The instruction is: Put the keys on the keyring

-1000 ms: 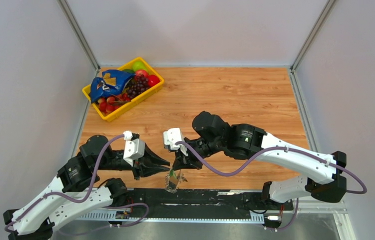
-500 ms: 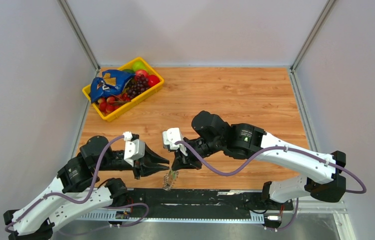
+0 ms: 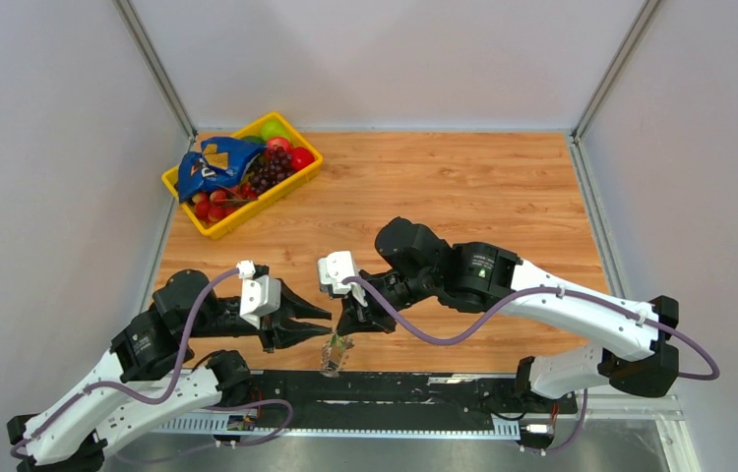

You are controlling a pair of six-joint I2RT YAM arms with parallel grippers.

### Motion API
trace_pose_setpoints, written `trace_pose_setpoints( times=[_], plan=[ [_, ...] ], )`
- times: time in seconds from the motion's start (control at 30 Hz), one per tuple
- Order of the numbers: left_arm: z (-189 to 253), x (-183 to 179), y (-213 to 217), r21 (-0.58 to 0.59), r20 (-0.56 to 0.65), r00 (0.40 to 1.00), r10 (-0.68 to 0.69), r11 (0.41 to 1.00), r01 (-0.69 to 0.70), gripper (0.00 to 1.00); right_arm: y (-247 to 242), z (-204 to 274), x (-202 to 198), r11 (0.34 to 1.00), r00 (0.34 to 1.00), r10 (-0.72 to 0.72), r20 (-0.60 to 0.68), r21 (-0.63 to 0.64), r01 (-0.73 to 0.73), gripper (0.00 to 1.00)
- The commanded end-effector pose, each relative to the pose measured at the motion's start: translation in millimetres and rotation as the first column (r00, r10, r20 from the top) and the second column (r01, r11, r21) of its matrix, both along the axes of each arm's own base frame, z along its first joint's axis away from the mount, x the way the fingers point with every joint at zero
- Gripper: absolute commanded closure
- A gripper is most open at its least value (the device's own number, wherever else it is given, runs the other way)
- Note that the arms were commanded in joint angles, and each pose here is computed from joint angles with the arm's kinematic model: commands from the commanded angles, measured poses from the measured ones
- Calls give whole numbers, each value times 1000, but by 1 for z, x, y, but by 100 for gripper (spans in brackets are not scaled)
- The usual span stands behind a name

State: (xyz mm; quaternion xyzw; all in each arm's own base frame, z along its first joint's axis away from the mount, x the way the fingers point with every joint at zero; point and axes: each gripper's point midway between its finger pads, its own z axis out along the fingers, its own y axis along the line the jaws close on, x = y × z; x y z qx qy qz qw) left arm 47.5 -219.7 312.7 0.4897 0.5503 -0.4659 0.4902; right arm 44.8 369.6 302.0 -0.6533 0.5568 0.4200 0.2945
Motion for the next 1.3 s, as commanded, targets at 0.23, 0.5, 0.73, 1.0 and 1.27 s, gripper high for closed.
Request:
trace_pose_setpoints(
  times=[0.23, 0.5, 0.73, 1.0, 1.27],
  plan=[
    [1, 1, -1, -17, 30, 1000, -2, 1000, 3, 62, 13, 33, 3, 994, 1000, 10, 25, 109, -12, 100],
    [0, -2, -2, -13, 28, 999, -20, 1000, 20, 81, 14, 33, 5, 994, 1000, -1, 28, 110, -2, 100],
    [-2, -3, -4, -2, 21, 999, -35, 999, 35, 85, 15, 38, 6, 992, 1000, -5, 31, 124, 2, 100],
    [-5, 1, -8, 3, 29, 999, -35, 999, 35, 100, 14, 39, 3, 992, 1000, 6, 26, 129, -9, 100],
    [12, 3, -6, -94, 61, 998, -2, 995, 8, 100, 2, 56, 3, 979, 999, -31, 42, 203, 22, 81]
  ],
)
